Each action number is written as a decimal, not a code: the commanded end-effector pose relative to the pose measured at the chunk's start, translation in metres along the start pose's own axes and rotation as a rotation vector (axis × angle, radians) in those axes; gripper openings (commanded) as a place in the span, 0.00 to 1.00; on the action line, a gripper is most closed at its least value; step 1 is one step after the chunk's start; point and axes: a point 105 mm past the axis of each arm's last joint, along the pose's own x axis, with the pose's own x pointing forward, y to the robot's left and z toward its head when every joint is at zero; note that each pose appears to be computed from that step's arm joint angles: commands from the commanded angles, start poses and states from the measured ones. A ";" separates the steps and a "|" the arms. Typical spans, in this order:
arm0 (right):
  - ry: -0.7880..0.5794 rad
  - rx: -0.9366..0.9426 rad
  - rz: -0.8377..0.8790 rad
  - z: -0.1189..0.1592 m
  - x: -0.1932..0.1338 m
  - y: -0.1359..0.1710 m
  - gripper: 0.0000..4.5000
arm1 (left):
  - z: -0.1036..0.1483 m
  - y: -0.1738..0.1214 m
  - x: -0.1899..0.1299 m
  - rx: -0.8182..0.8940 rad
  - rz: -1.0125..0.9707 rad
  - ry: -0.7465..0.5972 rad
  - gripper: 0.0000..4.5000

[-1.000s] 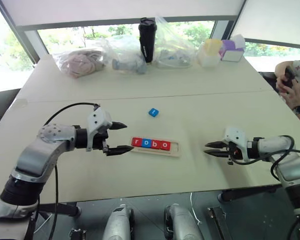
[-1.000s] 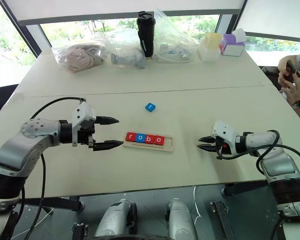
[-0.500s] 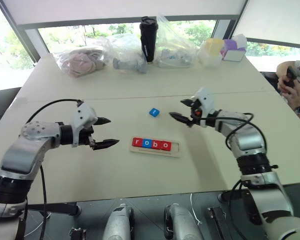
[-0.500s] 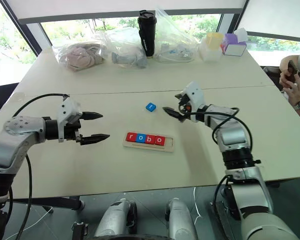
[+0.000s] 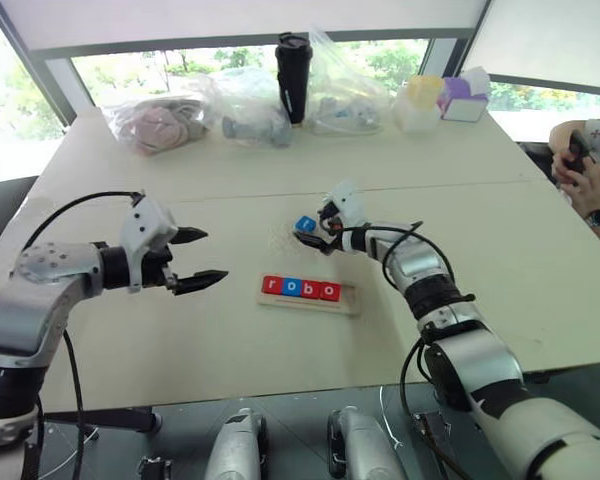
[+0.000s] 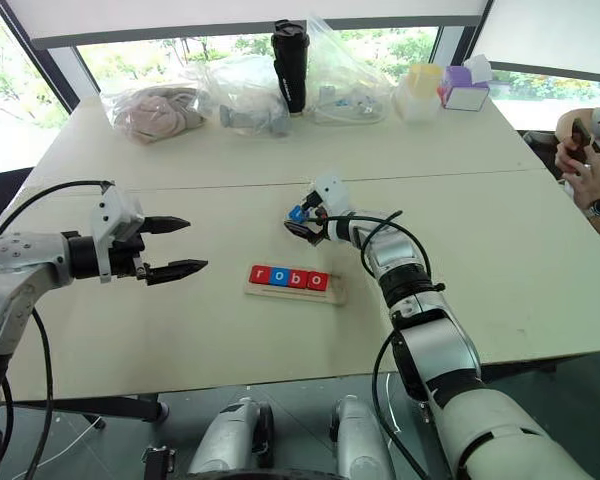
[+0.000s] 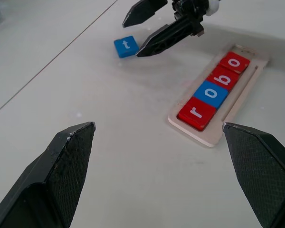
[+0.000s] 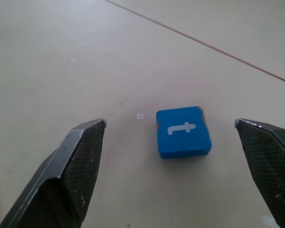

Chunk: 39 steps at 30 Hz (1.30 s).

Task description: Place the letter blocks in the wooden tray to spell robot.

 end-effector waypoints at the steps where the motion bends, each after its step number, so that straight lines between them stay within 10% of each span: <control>1: 0.004 -0.044 -0.016 0.006 0.006 -0.002 0.99 | 0.013 0.000 -0.005 0.036 0.024 -0.039 1.00; 5: 0.032 -0.042 -0.041 0.000 0.009 -0.006 0.79 | 0.012 -0.003 -0.004 0.033 0.029 -0.041 1.00; 10: 0.025 -0.034 -0.039 0.001 0.010 -0.006 0.25 | 0.010 -0.005 -0.001 0.033 0.029 -0.041 1.00; 17: -0.073 -0.052 -0.042 0.024 -0.006 -0.019 0.25 | 0.009 -0.008 0.003 0.036 0.007 -0.042 1.00; 22: -0.160 -0.176 0.046 0.045 -0.081 -0.021 0.25 | 0.015 -0.016 0.006 0.032 -0.046 -0.065 1.00; 30: 0.075 -0.173 0.175 -0.009 -0.188 0.009 0.25 | 0.022 -0.026 0.016 0.041 -0.135 -0.075 1.00; 39: 0.210 -0.110 0.222 -0.065 -0.214 0.026 0.25 | 0.027 -0.036 0.029 0.052 -0.228 -0.084 1.00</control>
